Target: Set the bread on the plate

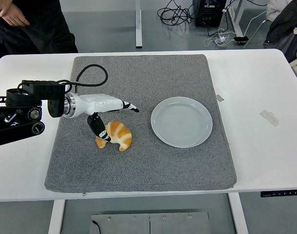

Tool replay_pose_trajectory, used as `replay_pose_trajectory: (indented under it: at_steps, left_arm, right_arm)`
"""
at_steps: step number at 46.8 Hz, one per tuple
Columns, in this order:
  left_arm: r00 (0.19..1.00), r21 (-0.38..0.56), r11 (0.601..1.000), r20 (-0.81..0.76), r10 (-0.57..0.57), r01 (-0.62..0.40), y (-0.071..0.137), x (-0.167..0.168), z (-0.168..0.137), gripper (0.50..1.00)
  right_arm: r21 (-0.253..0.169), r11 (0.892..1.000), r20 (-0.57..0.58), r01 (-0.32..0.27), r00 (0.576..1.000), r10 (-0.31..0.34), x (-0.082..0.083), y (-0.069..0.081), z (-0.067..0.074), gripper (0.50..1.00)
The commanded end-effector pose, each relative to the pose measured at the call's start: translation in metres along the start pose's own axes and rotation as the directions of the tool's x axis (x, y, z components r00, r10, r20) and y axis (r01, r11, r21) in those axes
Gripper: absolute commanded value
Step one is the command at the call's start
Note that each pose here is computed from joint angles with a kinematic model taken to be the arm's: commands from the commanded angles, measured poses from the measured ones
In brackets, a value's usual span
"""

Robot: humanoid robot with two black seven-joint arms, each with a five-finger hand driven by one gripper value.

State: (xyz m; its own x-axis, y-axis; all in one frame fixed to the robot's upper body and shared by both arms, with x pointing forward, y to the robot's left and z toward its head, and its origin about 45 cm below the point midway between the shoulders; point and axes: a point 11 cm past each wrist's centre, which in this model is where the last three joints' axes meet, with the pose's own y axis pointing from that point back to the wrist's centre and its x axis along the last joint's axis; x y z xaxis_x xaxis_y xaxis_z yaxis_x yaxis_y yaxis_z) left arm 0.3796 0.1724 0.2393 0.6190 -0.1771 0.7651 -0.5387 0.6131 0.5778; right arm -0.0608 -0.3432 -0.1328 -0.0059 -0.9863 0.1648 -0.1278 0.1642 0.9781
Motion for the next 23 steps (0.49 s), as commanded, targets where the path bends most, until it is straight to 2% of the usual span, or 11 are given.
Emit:
replay_pose_trajectory:
  at_steps: [1,10,23]
  left_arm:
    - [1.000,-0.002,1.000,0.022,-0.017,0.017,-0.0026,-0.0103,-0.0002,0.972]
    - [0.999,-0.012,1.000,0.040,-0.003,0.004,-0.0083,-0.0198,0.0023,0.972]
    - [0.997,-0.002,0.999,0.052,0.050,-0.050,-0.0119,-0.0136,-0.0010,0.972]
  right_arm:
    - [0.000,1.000,0.000,-0.001,1.000,0.001,0.0001,0.0000,0.0000,1.000]
    - [0.000,1.000,0.000,0.001,1.000,-0.001,-0.0001,0.0000,0.0000,1.000]
    - [0.000,1.000,0.000,0.001,1.000,-0.001,-0.0001,0.0000,0.0000,1.000]
